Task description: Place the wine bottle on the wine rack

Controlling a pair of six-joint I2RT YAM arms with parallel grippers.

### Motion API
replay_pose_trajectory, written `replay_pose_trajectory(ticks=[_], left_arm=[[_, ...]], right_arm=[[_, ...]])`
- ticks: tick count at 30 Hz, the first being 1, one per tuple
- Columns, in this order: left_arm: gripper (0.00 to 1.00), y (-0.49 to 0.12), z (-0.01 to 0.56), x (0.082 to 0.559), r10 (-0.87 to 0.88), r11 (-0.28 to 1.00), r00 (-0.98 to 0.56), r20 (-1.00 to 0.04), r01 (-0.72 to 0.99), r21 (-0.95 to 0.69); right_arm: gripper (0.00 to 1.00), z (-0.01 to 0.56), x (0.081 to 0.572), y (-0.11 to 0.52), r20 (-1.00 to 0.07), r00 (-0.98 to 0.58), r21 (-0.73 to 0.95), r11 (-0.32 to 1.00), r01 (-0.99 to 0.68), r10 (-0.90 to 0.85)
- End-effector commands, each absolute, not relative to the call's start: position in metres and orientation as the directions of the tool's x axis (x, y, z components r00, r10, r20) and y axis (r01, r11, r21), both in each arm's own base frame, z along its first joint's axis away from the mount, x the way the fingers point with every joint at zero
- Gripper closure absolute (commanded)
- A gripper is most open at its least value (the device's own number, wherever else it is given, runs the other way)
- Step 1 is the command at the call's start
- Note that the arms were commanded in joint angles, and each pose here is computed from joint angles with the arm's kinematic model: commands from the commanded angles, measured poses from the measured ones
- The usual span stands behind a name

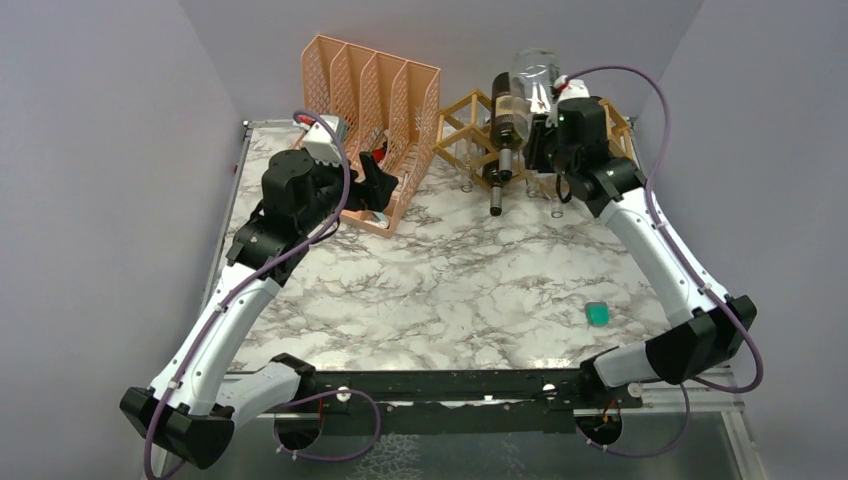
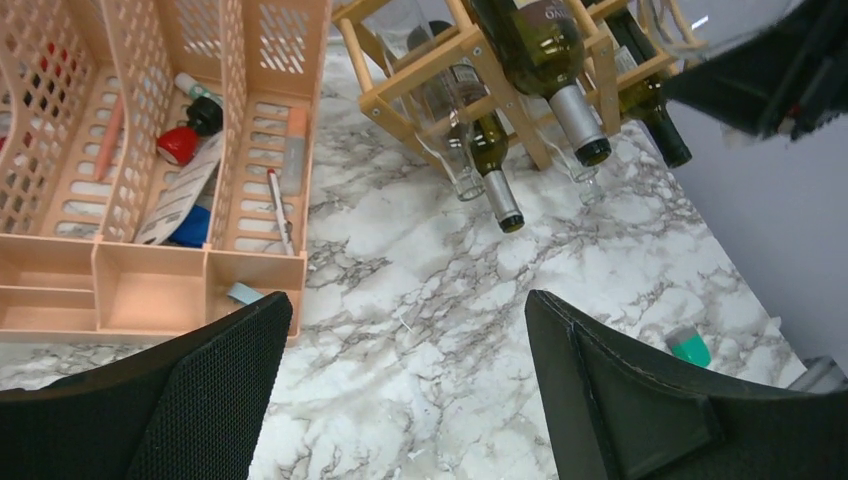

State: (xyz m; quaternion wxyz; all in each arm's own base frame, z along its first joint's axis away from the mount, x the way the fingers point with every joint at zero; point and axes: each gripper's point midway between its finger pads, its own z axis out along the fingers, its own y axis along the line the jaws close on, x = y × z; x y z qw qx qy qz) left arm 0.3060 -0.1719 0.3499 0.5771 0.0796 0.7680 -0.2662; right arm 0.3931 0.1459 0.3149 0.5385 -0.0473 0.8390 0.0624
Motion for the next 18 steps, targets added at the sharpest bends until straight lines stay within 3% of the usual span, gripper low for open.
replay_pose_trajectory(ticks=[1, 13, 18], left_arm=[[0.07, -0.187, 0.323, 0.300, -0.167, 0.802, -0.434, -0.885, 0.462, -0.378], [0.01, -0.196, 0.258, 0.310, -0.175, 0.829, -0.662, -0.729, 0.300, -0.472], [0.01, -0.203, 0.244, 0.310, -0.119, 0.819, -0.686, -0.718, 0.342, -0.462]], right_arm=[[0.99, 0.388, 0.428, 0.111, -0.951, -0.232, 0.232, 0.969, -0.089, 0.206], [0.99, 0.339, 0.479, 0.056, -0.899, -0.367, 0.255, 0.967, 0.006, 0.240], [0.99, 0.321, 0.487, 0.046, -0.882, -0.406, 0.251, 0.968, 0.024, 0.239]])
